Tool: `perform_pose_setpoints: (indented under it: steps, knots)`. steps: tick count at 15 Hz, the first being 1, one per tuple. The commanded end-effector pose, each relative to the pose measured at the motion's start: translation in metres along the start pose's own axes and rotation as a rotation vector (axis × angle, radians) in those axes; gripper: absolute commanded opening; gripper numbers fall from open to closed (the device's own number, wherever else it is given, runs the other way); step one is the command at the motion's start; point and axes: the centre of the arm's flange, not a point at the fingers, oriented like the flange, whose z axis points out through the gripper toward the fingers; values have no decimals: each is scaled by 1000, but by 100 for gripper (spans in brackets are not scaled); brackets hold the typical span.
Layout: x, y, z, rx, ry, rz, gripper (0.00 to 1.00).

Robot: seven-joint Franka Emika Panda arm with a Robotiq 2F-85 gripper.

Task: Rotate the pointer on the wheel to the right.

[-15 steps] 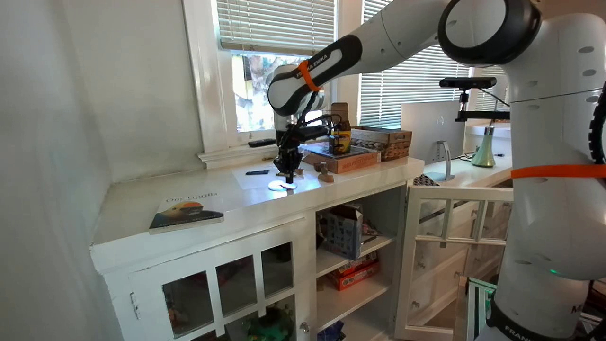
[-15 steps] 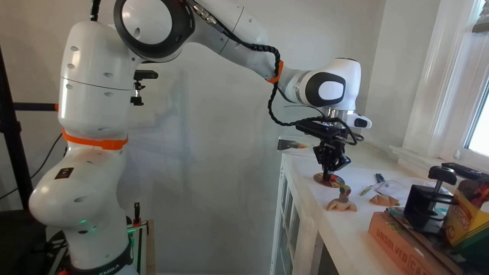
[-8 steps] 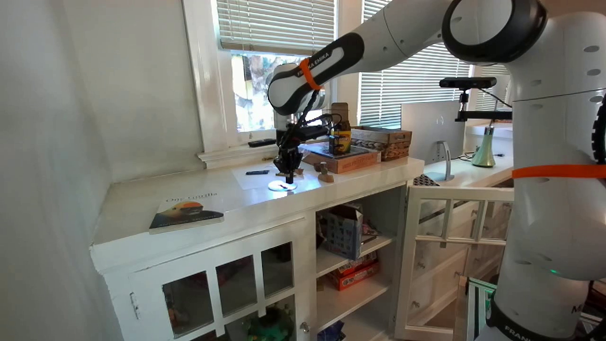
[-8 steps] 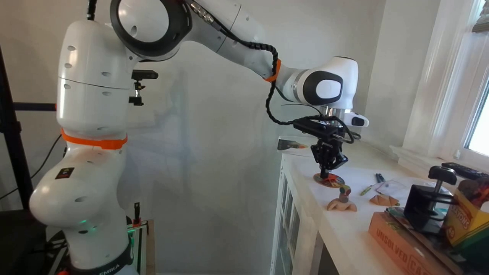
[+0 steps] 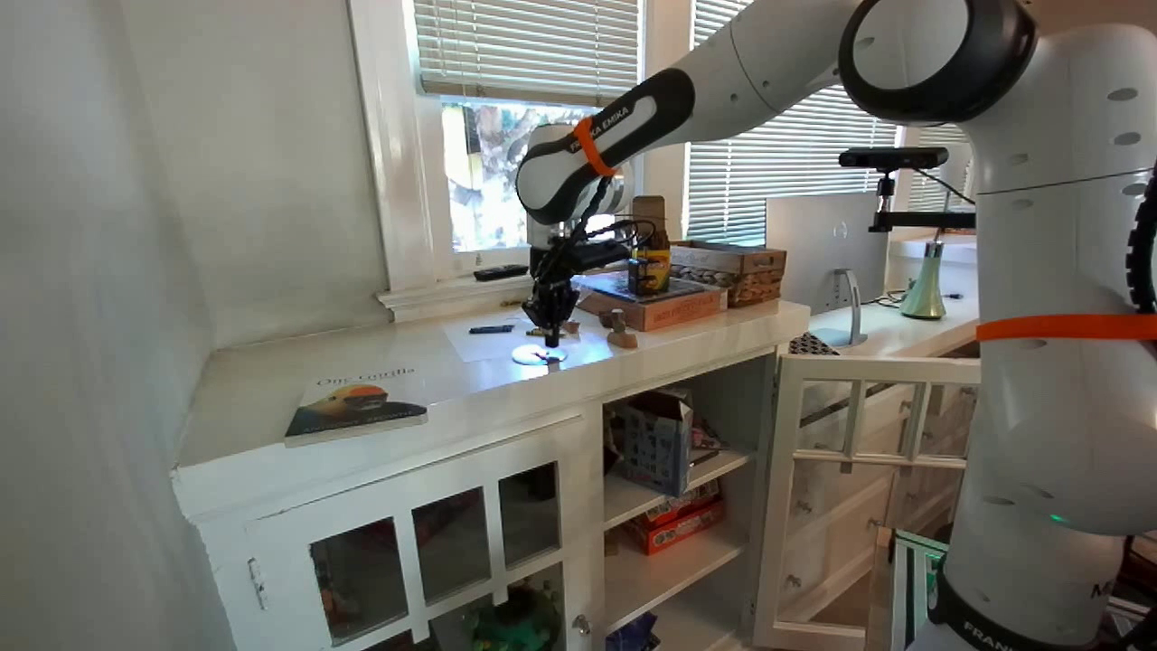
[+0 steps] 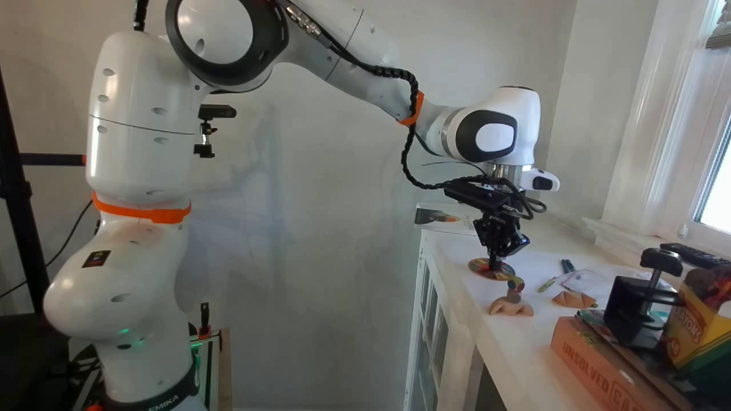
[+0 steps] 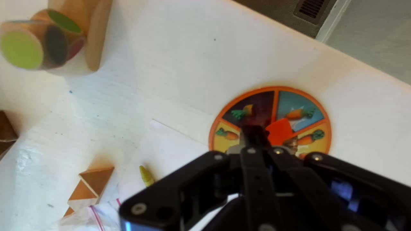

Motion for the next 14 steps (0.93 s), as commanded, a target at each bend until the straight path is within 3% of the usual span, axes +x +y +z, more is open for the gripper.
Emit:
perform_pose_setpoints:
  steps: [1, 14]
  knots:
    - [-4, -1, 12, -11, -4, 19, 0]
    - [-6, -13, 14, 0, -8, -5, 0]
